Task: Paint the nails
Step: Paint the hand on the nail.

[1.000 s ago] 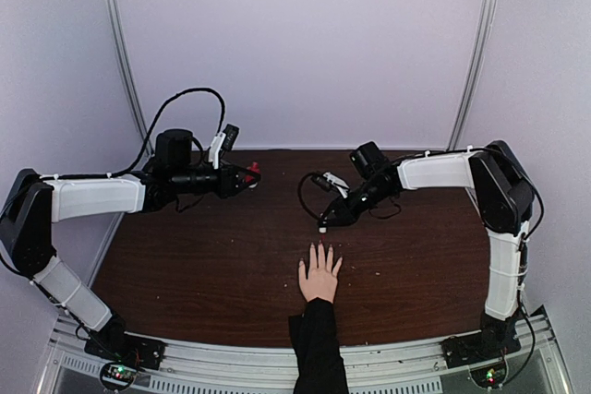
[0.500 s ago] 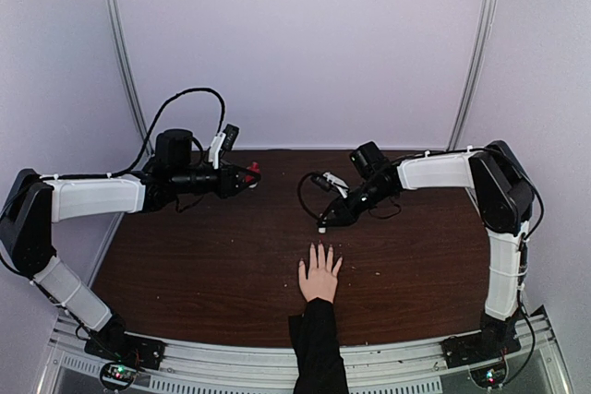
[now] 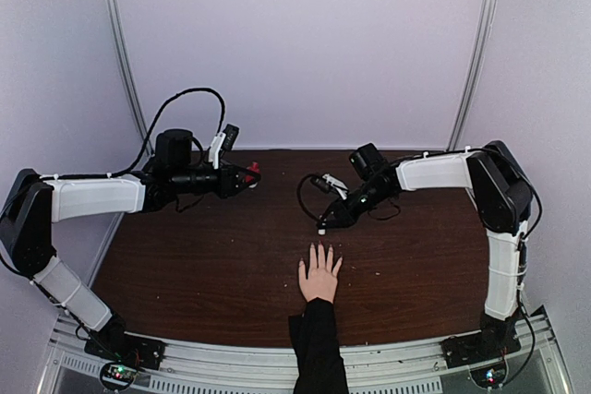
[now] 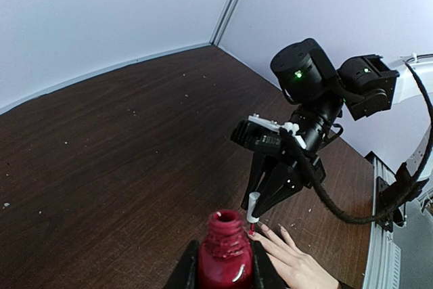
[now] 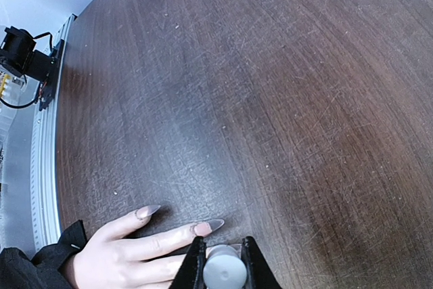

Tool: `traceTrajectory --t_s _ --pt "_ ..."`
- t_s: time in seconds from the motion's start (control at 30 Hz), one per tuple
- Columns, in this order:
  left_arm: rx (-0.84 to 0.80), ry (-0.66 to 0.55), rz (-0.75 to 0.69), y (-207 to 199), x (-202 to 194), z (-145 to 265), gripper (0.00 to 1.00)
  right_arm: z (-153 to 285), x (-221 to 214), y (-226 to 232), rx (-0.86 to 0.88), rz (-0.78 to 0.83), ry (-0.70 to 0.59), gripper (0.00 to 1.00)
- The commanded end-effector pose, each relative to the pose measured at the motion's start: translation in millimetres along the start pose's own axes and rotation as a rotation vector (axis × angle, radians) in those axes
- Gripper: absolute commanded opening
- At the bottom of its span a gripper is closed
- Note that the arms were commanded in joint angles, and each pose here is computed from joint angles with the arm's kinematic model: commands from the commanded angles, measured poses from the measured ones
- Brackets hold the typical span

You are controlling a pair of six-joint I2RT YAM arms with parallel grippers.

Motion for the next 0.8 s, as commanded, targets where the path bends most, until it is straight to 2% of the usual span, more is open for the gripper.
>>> traceTrajectory --t_s 0.0,0.77 --pt "-0.020 -0.048 -0.040 -5 13 0 0.00 -7 -5 -1 0.020 0.001 0.010 0.00" --pt "-0.020 -0.050 -0.041 -5 13 1 0.00 -1 5 2 0.009 0.020 -0.015 0.00"
Point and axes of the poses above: each gripper's point midway between its finger pads, its own z axis back along the fingers, its own y axis along the line the jaws close on, x = y × z, the point moved 7 cm from there along z, back along the fingers, and after that the axes turned 3 degrees about z, right-handed, at the moved point
